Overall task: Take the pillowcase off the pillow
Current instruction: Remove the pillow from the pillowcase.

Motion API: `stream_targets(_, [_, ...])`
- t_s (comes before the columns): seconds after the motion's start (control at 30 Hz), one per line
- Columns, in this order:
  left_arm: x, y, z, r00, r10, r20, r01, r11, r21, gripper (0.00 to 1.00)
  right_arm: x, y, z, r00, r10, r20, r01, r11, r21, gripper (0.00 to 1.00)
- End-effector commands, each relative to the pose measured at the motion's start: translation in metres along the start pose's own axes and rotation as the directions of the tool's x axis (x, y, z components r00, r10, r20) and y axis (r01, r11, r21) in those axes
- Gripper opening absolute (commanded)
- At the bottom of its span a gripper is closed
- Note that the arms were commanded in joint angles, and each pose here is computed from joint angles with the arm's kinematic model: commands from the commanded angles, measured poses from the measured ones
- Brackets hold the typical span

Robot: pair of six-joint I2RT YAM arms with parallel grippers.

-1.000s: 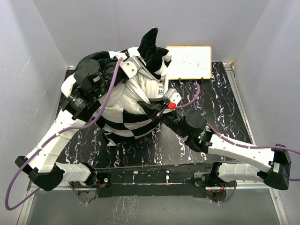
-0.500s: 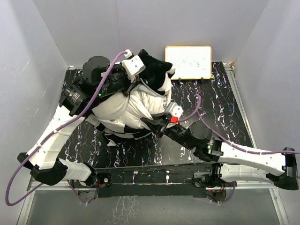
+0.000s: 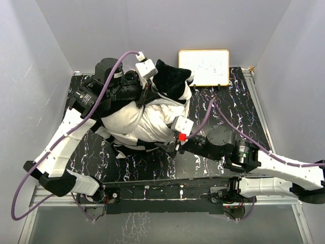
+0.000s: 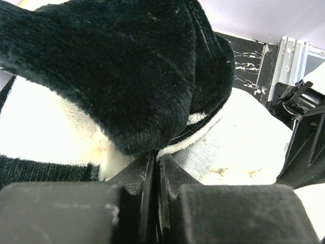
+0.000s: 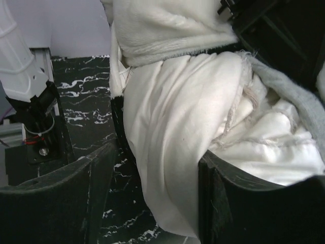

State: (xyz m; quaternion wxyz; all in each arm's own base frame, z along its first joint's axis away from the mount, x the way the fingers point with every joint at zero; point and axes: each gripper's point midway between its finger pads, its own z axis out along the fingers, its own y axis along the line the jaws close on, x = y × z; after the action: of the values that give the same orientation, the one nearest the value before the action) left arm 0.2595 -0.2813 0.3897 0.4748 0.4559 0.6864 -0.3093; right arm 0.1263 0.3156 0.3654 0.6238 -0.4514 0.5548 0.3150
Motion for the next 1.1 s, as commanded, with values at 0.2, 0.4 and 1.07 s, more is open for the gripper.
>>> stream_targets(0.2, [0.105, 0.002, 0.012, 0.916, -0.214, -0.338, 0.222, 0.975, -0.015, 0.00, -0.028, -0.001, 0.002, 0.958, -0.269, -0.105, 0.254, 0.958, -0.135, 0.65])
stream_targets(0.4, [0.103, 0.002, 0.011, 0.921, -0.206, -0.331, 0.215, 0.976, -0.010, 0.00, -0.087, -0.007, -0.011, 0.965, -0.262, 0.005, 0.260, 0.955, -0.142, 0.65])
stream_targets(1.07, [0.094, -0.018, -0.005, 0.915, -0.196, -0.352, 0.233, 0.970, 0.067, 0.00, -0.007, -0.122, 0.022, 0.858, -0.405, -0.316, 0.421, 0.907, -0.020, 0.76])
